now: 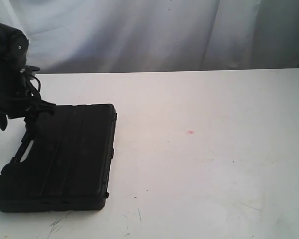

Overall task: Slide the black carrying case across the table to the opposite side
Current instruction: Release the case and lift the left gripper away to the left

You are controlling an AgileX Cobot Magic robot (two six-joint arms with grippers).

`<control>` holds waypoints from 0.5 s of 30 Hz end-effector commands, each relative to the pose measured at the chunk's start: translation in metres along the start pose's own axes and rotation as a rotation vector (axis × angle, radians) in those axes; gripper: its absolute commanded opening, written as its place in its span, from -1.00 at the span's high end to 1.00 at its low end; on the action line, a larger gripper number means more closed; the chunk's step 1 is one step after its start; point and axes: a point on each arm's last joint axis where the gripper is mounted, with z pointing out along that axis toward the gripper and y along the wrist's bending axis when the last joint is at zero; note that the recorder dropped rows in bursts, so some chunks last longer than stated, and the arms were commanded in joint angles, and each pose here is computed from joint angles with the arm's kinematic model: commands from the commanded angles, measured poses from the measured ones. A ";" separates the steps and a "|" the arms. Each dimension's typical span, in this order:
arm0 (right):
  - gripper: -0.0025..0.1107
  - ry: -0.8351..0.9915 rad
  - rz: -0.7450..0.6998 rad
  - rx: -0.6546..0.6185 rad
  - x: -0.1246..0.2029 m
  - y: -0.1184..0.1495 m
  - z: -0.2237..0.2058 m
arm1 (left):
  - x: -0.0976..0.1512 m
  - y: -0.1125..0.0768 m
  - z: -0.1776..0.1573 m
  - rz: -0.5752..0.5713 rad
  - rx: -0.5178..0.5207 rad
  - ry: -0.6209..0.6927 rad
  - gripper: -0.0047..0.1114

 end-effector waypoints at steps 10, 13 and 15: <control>0.96 -0.003 -0.010 0.001 0.001 0.000 0.000 | 0.026 0.006 -0.120 -0.044 0.217 -0.362 0.92; 0.96 -0.003 -0.010 0.001 0.001 0.000 0.000 | 0.040 0.001 -0.147 -0.021 0.251 -0.452 0.92; 0.96 -0.003 -0.010 0.001 0.001 0.000 0.000 | 0.052 -0.006 -0.156 -0.001 0.280 -0.515 0.92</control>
